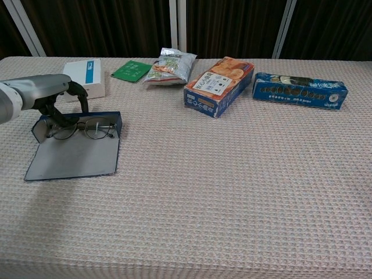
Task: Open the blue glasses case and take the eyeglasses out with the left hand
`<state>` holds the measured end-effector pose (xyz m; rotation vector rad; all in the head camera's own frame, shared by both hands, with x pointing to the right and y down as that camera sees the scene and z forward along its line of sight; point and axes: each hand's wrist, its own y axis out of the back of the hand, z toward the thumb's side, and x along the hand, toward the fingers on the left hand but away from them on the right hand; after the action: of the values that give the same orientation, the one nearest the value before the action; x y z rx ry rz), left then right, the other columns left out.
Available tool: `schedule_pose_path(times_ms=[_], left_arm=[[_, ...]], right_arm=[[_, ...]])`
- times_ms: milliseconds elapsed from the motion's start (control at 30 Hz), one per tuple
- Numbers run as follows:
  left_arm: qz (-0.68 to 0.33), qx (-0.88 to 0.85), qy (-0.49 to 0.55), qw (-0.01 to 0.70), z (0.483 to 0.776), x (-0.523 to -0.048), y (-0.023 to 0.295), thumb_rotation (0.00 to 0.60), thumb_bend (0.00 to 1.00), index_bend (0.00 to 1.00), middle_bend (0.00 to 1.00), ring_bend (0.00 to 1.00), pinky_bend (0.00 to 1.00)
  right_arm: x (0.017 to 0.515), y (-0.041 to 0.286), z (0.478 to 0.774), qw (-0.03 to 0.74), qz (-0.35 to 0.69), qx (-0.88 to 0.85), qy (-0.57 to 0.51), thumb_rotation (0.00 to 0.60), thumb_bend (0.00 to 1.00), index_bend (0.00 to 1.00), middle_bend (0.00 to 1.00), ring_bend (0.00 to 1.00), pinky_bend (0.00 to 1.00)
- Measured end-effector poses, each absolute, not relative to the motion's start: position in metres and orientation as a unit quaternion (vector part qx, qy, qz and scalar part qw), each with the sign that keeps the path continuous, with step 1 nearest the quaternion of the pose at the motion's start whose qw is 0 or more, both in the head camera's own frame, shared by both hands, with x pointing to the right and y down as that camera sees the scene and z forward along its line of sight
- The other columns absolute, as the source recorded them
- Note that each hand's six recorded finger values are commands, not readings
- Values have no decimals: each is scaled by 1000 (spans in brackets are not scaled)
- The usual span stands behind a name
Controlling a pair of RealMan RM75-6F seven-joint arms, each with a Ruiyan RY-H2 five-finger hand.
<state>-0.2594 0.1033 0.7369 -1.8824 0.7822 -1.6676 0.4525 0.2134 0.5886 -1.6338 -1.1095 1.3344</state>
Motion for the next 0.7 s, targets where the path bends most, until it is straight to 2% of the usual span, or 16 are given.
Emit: schedule_pose_path(times_ms=[367, 700], left_arm=[[-526, -703, 369, 305, 724, -243, 95, 600, 514, 541, 164, 95, 108], [-472, -705, 418, 324, 741, -241, 103, 600, 513, 531, 170, 95, 108]], right_arm=[[455, 215, 587, 368, 521, -634, -438, 600, 278, 0, 52, 0, 0], [456, 216, 587, 367, 522, -633, -438, 600, 278, 0, 52, 0, 0]])
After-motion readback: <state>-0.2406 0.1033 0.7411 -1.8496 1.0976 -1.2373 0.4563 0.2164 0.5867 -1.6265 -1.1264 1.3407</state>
